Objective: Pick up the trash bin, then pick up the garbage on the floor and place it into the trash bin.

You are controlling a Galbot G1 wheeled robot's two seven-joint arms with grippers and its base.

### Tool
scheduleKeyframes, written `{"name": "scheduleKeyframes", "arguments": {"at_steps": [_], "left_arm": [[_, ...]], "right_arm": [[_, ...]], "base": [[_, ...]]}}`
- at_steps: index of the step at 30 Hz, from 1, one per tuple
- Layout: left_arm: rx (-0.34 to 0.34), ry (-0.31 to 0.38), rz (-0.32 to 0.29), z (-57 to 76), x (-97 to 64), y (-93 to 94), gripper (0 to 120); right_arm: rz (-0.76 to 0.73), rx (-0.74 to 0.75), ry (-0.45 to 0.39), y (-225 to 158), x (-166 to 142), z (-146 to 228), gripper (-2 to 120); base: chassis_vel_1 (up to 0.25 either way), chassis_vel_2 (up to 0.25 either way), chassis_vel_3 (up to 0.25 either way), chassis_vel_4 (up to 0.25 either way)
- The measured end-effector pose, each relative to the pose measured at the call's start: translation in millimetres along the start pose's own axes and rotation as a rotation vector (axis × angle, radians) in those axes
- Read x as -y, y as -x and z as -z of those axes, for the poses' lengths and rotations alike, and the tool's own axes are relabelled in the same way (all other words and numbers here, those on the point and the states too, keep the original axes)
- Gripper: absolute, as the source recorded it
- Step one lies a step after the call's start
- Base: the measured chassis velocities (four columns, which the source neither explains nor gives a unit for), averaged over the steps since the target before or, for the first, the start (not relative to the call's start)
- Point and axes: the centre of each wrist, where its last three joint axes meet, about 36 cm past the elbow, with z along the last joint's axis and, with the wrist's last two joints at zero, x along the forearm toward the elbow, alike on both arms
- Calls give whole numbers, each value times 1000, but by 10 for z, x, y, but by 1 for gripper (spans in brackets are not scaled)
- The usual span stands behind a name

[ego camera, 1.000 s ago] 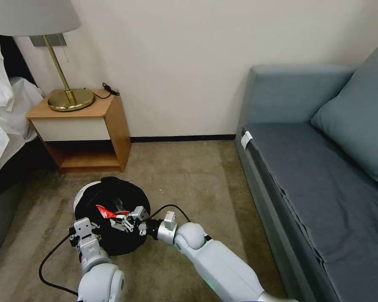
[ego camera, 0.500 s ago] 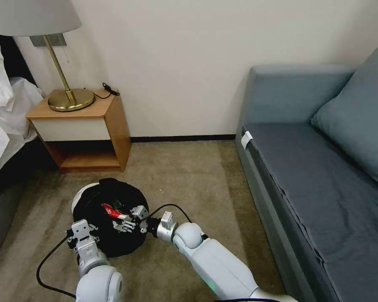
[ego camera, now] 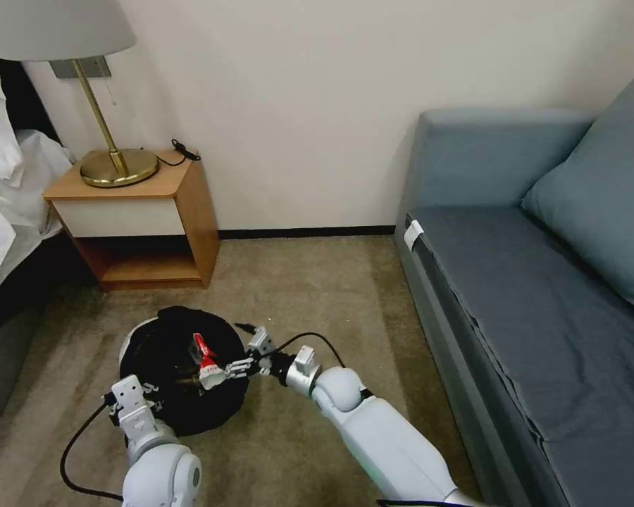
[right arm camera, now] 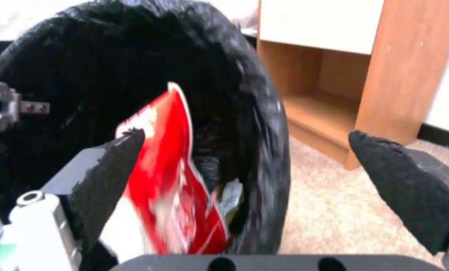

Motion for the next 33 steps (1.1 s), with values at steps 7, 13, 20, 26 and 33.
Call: {"name": "scheduleKeyframes", "arguments": {"at_steps": [7, 13, 20, 26, 33], "left_arm": [[-113, -124, 8, 70, -97, 53, 0], [-167, -217, 54, 153, -275, 171, 0], [-220, -364, 98, 336, -488, 335, 0], [-265, -515, 87, 560, -558, 458, 0], [-339, -658, 96, 791, -553, 536, 0]], "right_arm": [[21, -5, 11, 52, -139, -53, 100], [4, 30, 28, 123, -157, 50, 100], [-71, 93, 58, 3, 77, 228, 100], [-168, 158, 108, -244, 373, 368, 100], [-228, 178, 139, -501, 548, 384, 100]], "base": [[0, 0, 0, 0], [0, 0, 0, 0], [0, 0, 0, 0], [0, 0, 0, 0], [0, 0, 0, 0]]}}
